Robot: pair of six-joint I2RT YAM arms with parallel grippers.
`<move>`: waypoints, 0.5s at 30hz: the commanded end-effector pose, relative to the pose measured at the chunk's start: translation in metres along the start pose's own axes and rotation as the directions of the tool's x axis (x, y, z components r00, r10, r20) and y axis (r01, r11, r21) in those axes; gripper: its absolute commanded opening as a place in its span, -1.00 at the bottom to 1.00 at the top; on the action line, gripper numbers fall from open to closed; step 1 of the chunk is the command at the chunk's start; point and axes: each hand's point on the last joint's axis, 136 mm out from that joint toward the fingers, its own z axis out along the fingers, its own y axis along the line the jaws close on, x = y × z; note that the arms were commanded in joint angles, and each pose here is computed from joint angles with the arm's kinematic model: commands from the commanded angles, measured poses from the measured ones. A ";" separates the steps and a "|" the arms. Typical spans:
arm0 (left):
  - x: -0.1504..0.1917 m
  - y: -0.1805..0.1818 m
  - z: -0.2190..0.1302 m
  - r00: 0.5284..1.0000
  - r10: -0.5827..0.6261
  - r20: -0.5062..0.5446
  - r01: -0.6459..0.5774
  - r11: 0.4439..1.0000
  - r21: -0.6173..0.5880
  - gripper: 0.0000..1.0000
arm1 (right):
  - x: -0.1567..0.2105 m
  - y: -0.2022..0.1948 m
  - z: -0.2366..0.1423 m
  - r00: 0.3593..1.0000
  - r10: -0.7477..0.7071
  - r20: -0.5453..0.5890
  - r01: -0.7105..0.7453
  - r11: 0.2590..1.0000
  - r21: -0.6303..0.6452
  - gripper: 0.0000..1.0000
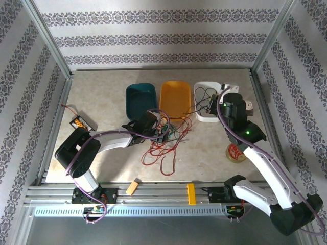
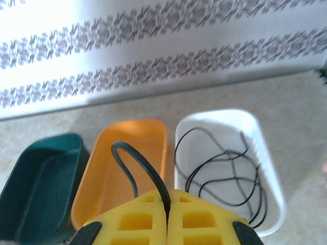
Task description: Untangle the cables
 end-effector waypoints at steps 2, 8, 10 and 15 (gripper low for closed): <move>0.010 0.010 0.000 0.999 0.012 -0.034 -0.013 1.000 -0.028 0.98 | -0.054 -0.023 -0.029 0.987 -0.002 0.161 -0.013 0.996 0.091 -1.00; 0.011 0.011 0.001 0.999 0.012 -0.039 -0.013 0.999 -0.030 0.98 | -0.091 -0.028 -0.054 0.965 0.049 0.256 -0.065 0.996 0.056 -1.00; 0.011 0.011 0.001 0.999 0.011 -0.039 -0.012 0.999 -0.030 0.98 | -0.100 -0.028 -0.061 0.957 0.060 0.285 -0.076 0.996 0.044 -1.00; 0.011 0.010 0.002 0.999 0.012 -0.040 -0.013 1.000 -0.029 0.98 | -0.111 -0.031 -0.059 0.948 0.064 0.312 -0.085 0.995 0.054 -1.00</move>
